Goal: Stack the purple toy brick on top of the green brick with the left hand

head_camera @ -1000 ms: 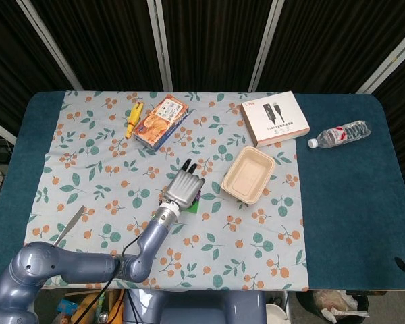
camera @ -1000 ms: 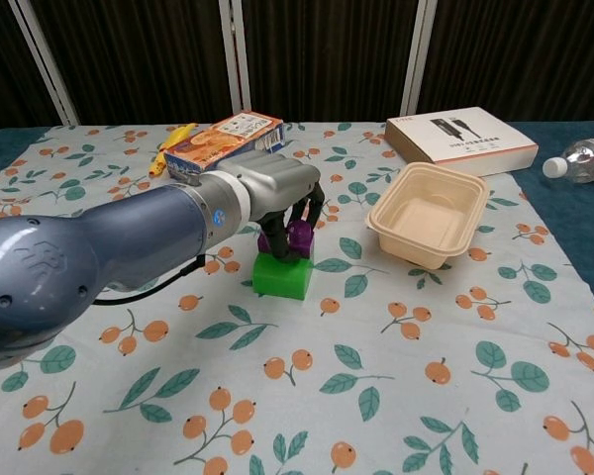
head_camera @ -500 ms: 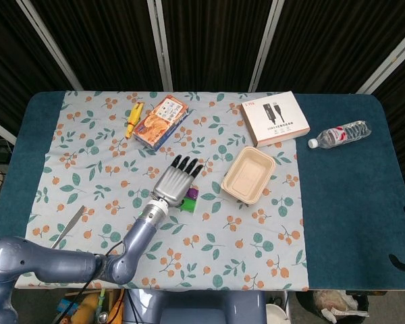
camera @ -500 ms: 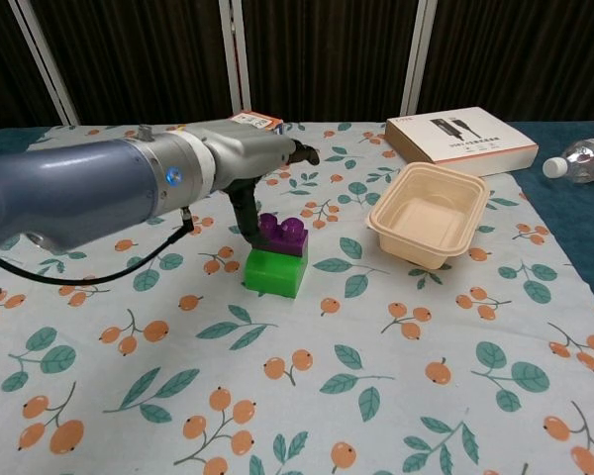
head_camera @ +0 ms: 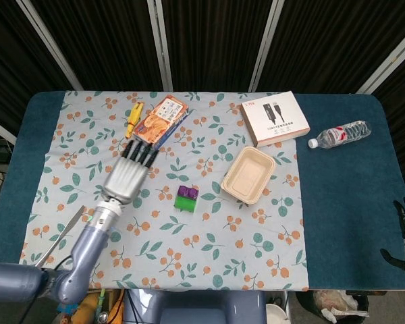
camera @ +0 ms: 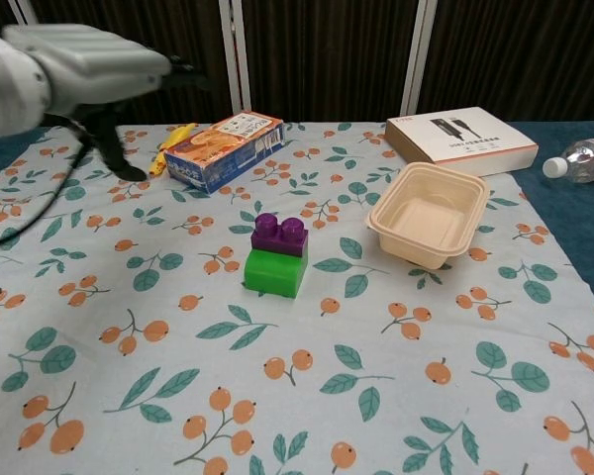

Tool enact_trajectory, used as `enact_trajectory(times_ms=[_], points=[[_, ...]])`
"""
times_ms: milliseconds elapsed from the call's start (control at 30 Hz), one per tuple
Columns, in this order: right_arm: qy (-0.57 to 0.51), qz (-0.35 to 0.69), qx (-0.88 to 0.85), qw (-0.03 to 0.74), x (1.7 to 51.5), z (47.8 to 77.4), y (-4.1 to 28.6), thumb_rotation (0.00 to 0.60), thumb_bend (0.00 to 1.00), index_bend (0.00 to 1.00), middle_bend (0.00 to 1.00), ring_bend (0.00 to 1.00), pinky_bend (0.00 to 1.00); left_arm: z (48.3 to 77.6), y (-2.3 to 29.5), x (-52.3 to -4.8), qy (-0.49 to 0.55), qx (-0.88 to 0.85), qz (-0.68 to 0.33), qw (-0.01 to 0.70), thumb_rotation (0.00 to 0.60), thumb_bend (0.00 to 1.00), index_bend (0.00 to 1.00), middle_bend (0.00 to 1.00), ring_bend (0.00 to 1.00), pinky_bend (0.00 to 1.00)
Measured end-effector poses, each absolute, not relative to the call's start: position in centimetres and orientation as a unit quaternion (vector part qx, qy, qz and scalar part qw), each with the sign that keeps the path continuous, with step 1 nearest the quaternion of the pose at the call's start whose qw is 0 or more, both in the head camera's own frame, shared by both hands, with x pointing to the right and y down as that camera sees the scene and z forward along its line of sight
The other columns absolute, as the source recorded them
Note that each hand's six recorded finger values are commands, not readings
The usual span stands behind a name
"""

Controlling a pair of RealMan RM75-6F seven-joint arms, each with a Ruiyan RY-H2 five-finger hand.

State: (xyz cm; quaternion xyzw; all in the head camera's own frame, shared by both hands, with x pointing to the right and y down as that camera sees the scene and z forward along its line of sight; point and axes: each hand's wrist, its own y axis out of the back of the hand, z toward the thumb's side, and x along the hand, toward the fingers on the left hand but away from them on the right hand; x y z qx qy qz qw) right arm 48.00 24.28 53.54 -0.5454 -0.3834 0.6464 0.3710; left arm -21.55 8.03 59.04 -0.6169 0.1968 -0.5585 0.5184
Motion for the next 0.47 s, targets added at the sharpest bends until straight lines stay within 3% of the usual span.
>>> enact_trajectory(times_ms=[233, 467], points=[[-0.368, 0.636, -0.56, 0.383, 46.6, 54.4, 23.6, 0.6, 0.15, 0.01, 0.02, 0.02, 0.0, 56.1, 10.0, -29.7, 0.25, -0.591, -0.556, 0.528, 0.6, 0.25, 0.03, 0.0, 0.0, 0.0], [-0.368, 0.628, -0.563, 0.391, 46.0, 54.1, 23.2, 0.6, 0.15, 0.01, 0.02, 0.02, 0.0, 54.2, 14.7, -41.2, 0.333, -0.565, -0.604, 0.453, 0.6, 0.26, 0.04, 0.0, 0.0, 0.0]])
